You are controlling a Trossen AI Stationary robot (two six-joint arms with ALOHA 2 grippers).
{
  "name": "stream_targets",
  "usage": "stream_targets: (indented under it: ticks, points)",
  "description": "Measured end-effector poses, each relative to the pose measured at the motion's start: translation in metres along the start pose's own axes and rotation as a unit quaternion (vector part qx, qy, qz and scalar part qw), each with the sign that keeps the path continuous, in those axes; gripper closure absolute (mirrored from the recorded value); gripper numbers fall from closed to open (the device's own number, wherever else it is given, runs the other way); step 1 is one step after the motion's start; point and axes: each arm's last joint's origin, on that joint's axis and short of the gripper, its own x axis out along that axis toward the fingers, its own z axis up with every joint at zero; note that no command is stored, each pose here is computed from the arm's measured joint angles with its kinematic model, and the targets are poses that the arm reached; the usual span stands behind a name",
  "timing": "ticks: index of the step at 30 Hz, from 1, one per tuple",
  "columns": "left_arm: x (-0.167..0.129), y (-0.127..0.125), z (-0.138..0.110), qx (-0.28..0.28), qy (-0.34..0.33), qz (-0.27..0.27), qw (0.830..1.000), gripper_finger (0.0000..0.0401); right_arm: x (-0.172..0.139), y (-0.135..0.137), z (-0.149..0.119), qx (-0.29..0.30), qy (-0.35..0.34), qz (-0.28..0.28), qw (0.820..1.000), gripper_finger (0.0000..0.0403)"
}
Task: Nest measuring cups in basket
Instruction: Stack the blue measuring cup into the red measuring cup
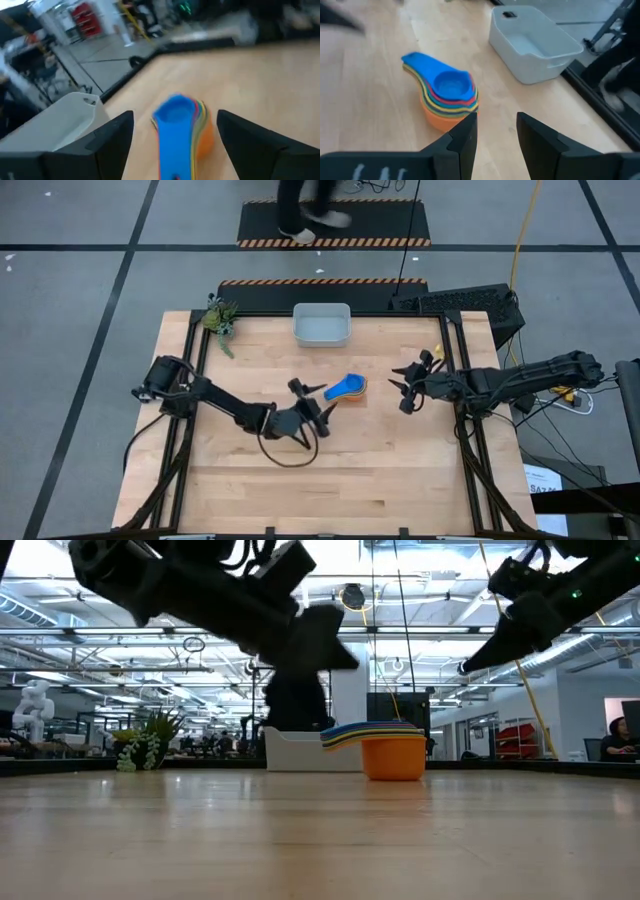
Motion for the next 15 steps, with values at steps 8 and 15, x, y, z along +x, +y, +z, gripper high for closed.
stream_targets:
  ticks: [8,15]
  points:
    - [0.018,0.014,-0.004,-0.173,0.029,-0.075,0.982,0.0054,0.005,0.001,-0.015,-0.024,0.022,0.005,0.999,0.0273]
    - [0.020,0.016,-0.012,-0.220,0.063,-0.061,0.972,0.0028,0.005,0.001,-0.016,-0.048,0.022,0.006,0.999,0.0273]
